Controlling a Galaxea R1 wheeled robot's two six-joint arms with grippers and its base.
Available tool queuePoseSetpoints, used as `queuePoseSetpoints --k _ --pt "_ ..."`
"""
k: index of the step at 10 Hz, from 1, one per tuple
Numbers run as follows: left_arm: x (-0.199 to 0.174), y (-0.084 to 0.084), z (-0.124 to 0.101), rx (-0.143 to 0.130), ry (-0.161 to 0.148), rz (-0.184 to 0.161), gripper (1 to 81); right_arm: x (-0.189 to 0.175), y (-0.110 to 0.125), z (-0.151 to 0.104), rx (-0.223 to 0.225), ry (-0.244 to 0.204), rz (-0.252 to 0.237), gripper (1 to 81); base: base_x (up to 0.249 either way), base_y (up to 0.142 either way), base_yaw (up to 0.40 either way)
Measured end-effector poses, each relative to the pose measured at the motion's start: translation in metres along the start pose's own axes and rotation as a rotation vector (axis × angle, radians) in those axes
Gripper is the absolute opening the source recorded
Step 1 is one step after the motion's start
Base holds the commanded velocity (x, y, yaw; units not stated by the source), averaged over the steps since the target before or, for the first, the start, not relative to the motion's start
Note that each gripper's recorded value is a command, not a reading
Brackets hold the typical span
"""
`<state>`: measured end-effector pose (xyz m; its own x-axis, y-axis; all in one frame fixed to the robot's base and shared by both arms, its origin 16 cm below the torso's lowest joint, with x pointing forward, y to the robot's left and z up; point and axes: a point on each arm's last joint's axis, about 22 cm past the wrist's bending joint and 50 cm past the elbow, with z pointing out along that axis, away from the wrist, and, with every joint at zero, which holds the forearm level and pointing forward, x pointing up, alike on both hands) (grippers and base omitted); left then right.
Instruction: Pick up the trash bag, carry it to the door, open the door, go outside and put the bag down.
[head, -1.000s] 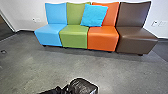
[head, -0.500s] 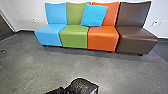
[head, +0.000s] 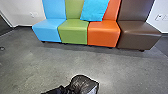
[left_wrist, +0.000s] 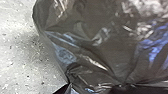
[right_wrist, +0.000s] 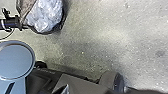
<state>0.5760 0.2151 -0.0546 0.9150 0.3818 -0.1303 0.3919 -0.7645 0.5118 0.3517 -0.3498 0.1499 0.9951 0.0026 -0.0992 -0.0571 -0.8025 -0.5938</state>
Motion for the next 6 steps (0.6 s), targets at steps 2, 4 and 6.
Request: queuePoseSetpoints --k 2,4,6 --pt "-0.004 -0.008 0.004 0.02 -0.006 0.019 81.1 0.0 -0.004 0.004 0.01 -0.005 0.001 81.1 0.0 0.0 0.0" --pt "-0.008 -0.015 0.005 0.039 -0.011 0.044 81.1 0.0 -0.005 0.004 0.013 -0.006 -0.001 81.1 0.0 0.0 0.0" --pt "-0.019 -0.029 0.006 0.055 -0.025 0.039 81.1 0.0 -0.006 0.004 0.015 -0.005 0.006 81.1 0.0 0.0 0.0"
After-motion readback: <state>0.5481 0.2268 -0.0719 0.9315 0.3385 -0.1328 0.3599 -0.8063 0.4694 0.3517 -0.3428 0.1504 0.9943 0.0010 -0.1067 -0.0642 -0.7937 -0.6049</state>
